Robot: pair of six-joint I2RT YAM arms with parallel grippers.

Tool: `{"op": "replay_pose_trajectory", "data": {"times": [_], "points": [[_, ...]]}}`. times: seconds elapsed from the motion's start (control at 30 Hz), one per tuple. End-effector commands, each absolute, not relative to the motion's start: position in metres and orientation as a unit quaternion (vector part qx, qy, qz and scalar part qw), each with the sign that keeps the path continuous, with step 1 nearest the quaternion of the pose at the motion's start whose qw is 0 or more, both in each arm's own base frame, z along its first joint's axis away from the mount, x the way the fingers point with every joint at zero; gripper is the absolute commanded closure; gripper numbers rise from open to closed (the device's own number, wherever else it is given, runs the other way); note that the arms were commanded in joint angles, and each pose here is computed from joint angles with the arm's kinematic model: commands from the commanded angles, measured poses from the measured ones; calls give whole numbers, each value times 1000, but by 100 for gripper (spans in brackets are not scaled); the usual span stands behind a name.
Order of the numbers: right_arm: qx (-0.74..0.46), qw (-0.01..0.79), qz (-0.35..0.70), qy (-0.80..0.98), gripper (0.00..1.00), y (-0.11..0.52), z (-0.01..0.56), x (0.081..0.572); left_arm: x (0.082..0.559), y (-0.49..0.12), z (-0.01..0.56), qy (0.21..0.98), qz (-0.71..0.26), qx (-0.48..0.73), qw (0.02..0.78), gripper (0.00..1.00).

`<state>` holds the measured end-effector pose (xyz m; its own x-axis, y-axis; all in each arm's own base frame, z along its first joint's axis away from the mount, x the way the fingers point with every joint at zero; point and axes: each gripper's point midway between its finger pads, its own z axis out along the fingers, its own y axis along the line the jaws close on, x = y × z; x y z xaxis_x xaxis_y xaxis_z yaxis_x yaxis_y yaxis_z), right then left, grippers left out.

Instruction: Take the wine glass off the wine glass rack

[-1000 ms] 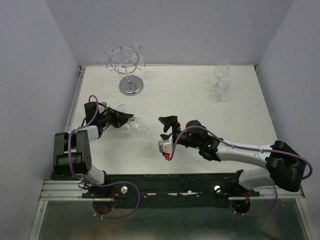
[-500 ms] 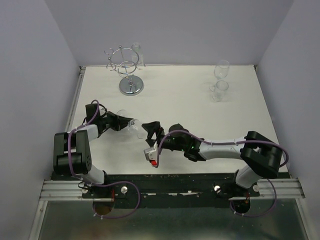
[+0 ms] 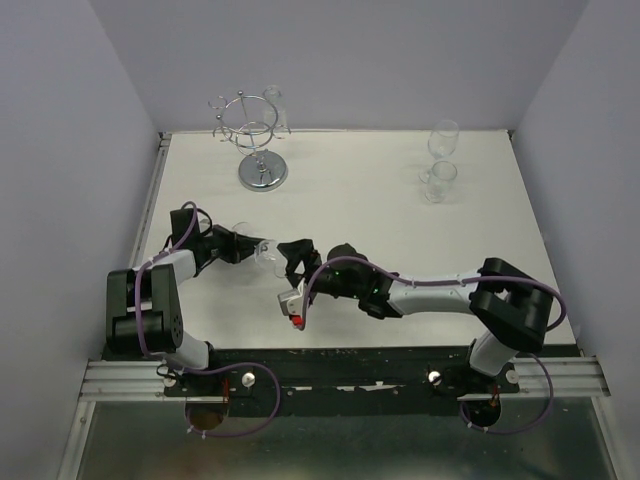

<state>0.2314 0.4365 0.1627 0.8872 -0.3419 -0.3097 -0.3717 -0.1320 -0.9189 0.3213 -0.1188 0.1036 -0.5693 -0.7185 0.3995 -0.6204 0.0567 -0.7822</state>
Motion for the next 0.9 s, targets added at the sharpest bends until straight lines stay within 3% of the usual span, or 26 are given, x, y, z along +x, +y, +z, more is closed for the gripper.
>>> {"op": "replay_pose_trajectory", "data": {"times": [0.0,0.3,0.6,0.63,0.7,0.77,0.8,0.87], "points": [[-757,606,3,242,9,444,160,237,319,-120,109,722,-503,-474,38,100],[-764,599,-3,240,13,447,153,239,315,-124,111,721,-502,-477,21,100],[-761,602,-7,239,32,447,153,241,313,-128,111,725,-501,-472,21,100],[-761,603,-7,240,34,447,154,240,314,-128,112,725,-503,-470,25,96],[-756,605,-8,250,36,444,156,242,316,-127,114,726,-506,-465,33,59],[-736,617,-2,279,38,441,166,246,321,-125,119,726,-514,-454,53,30],[-730,619,1,290,38,439,169,247,323,-124,122,726,-516,-451,59,2],[-724,619,4,304,39,434,176,248,328,-119,124,722,-519,-453,70,1]]}}
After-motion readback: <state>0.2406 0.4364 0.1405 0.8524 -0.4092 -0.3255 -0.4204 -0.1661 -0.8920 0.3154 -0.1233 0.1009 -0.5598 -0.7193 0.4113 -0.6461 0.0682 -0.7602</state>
